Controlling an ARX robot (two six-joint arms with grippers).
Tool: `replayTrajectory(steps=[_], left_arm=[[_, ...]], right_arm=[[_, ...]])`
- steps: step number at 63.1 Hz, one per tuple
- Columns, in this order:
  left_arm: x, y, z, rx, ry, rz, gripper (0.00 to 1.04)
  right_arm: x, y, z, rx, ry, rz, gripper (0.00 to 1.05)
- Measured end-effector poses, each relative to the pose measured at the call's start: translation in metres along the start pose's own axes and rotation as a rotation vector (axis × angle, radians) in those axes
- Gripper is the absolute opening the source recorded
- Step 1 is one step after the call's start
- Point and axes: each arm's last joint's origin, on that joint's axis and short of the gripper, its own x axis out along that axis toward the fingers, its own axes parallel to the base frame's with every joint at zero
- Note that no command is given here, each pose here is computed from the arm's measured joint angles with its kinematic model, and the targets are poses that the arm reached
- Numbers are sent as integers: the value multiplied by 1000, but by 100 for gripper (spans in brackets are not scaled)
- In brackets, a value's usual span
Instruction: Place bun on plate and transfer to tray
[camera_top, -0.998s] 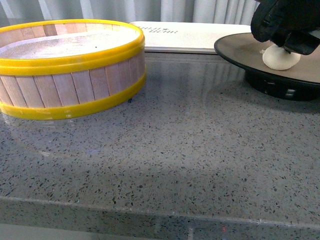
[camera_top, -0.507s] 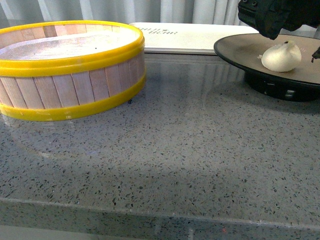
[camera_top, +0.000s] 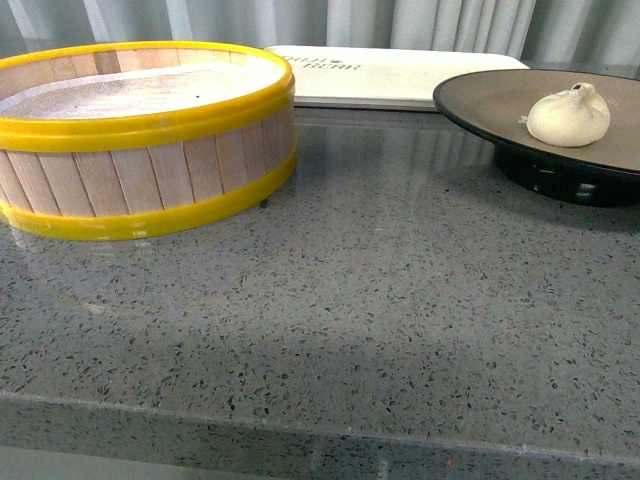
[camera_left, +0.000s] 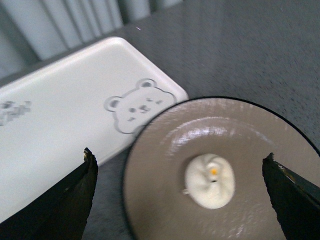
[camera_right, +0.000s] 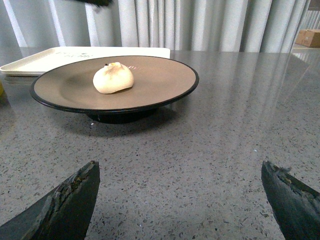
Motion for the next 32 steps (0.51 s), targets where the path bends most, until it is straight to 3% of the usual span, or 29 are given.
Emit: replayTrajectory(steps=[11, 17, 32], left_arm=[[-79, 61, -16, -45, -77, 123, 98], [-125, 89, -45, -73, -61, 175, 98], [-194, 125, -106, -136, -25, 279, 97]], right_arm=[[0, 0, 0, 0, 0, 0, 96], [0, 0, 0, 0, 0, 0, 96], [0, 0, 0, 0, 0, 0, 96]])
